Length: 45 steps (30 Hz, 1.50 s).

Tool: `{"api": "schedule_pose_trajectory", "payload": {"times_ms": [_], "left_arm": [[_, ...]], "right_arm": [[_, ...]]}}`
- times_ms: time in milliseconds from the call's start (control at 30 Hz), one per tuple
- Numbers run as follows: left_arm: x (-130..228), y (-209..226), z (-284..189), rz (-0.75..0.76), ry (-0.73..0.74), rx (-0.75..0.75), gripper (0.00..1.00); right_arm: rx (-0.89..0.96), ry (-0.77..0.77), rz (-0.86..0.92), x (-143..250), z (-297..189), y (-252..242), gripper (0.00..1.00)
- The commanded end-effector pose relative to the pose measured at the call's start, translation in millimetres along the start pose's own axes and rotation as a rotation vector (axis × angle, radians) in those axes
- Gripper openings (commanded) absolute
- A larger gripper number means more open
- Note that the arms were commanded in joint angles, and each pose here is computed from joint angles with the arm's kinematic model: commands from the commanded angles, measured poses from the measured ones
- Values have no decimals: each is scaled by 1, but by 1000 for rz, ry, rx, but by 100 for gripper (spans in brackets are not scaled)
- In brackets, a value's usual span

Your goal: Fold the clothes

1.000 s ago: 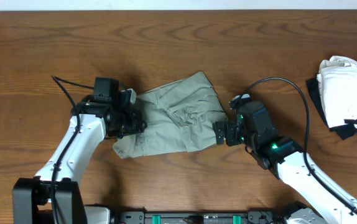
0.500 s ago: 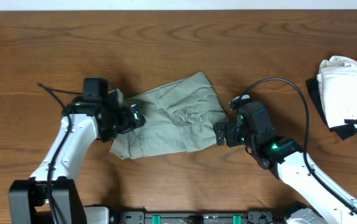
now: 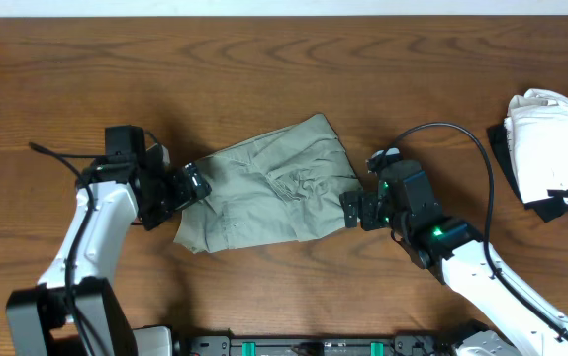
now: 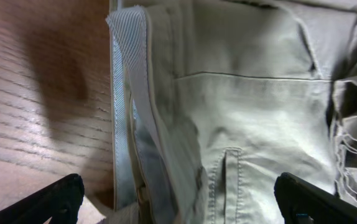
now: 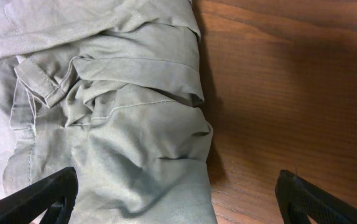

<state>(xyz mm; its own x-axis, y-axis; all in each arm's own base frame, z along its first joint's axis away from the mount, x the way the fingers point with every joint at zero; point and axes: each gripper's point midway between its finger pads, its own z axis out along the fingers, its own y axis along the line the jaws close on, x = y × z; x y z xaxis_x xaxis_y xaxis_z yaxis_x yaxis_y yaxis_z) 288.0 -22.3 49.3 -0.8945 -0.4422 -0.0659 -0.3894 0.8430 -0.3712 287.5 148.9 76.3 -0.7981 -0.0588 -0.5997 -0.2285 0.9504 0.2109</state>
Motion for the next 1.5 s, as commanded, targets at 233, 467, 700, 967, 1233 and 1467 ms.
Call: {"api": "schedule_pose_trajectory", "payload": {"times_ms": [233,467,700,967,1233,1467], "left_arm": [[11,19,32,-30,107,-47,100],[16,9,46,-28,158,29,100],[29,9,71,-27,242,29,87],[42,-1,86,-6,300,57,30],[21,-3,82,-8,244,67,6],[-14,7,63,-19,184,18,6]], "right_arm": [[16,-2,17,-1,1,-5,99],[13,-9,17,-3,1,-4,99],[4,-55,13,-14,1,-2,99],[25,-84,45,-24,11,-15,99],[60,-102,101,-31,24,-38,99],[89,-112,137,-35,28,-55,99]]}}
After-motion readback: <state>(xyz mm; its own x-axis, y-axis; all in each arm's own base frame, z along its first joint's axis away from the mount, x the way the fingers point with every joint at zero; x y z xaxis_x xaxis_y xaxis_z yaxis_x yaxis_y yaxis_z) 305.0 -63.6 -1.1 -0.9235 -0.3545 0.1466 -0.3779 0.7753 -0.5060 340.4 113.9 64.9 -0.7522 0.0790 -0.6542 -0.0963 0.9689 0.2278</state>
